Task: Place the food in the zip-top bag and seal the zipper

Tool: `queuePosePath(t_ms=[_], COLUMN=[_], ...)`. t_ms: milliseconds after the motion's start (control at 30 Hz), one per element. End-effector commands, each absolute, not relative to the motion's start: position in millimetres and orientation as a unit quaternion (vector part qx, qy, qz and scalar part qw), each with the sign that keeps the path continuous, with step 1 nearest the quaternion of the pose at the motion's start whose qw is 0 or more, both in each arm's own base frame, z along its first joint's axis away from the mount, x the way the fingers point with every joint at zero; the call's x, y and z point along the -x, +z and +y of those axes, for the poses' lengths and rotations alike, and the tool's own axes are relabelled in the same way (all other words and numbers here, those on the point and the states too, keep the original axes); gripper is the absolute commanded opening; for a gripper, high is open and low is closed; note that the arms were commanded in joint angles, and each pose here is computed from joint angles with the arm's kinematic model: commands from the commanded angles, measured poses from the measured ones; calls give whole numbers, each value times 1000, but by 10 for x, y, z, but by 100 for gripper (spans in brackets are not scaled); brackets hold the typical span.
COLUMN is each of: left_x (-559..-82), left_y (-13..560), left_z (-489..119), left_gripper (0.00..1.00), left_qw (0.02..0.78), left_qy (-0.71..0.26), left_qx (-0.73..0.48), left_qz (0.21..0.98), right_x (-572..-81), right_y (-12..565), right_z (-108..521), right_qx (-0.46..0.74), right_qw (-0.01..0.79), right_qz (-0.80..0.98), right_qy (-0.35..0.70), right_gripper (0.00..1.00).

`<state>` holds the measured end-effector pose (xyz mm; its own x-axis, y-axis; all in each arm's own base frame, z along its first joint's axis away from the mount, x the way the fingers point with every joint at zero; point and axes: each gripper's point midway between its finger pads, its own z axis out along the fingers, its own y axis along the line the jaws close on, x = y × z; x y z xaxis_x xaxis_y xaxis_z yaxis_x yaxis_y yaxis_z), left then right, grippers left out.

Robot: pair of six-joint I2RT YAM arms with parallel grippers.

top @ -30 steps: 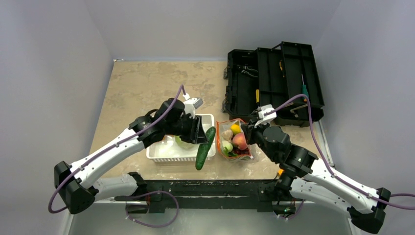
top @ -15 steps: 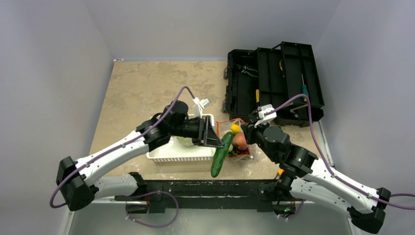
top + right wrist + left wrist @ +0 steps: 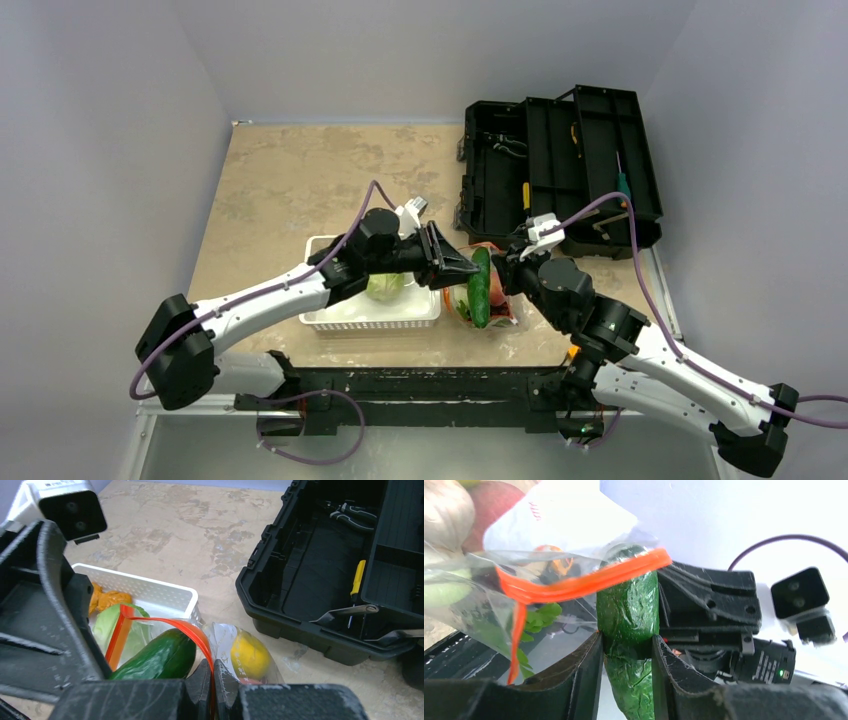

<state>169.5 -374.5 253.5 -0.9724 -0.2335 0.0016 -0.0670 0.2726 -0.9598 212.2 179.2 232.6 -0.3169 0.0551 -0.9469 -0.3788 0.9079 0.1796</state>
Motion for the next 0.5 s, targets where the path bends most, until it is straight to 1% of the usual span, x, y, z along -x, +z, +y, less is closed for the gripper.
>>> queuePosePath(t_ms=[0, 167, 333, 467], left_x=[-1875, -1903, -2040, -2158], left_y=[2629, 2405, 2085, 1898], left_z=[-3818, -3753, -3608, -3462], left_gripper=[0, 0, 0, 0], left_qw=[55, 61, 97, 131], left_qy=[-616, -577, -511, -469], left_qx=[179, 211, 243, 277], left_qz=[765, 787, 819, 829], right_x=[-2126, -2110, -2068, -2046], right_y=[2503, 2562, 2630, 2668], right_z=[1844, 1878, 1916, 1915], right_qx=[95, 94, 100, 100], right_qw=[590, 593, 599, 601], right_qz=[773, 767, 753, 749], right_qy=[213, 228, 252, 260], right_gripper=[0, 0, 0, 0])
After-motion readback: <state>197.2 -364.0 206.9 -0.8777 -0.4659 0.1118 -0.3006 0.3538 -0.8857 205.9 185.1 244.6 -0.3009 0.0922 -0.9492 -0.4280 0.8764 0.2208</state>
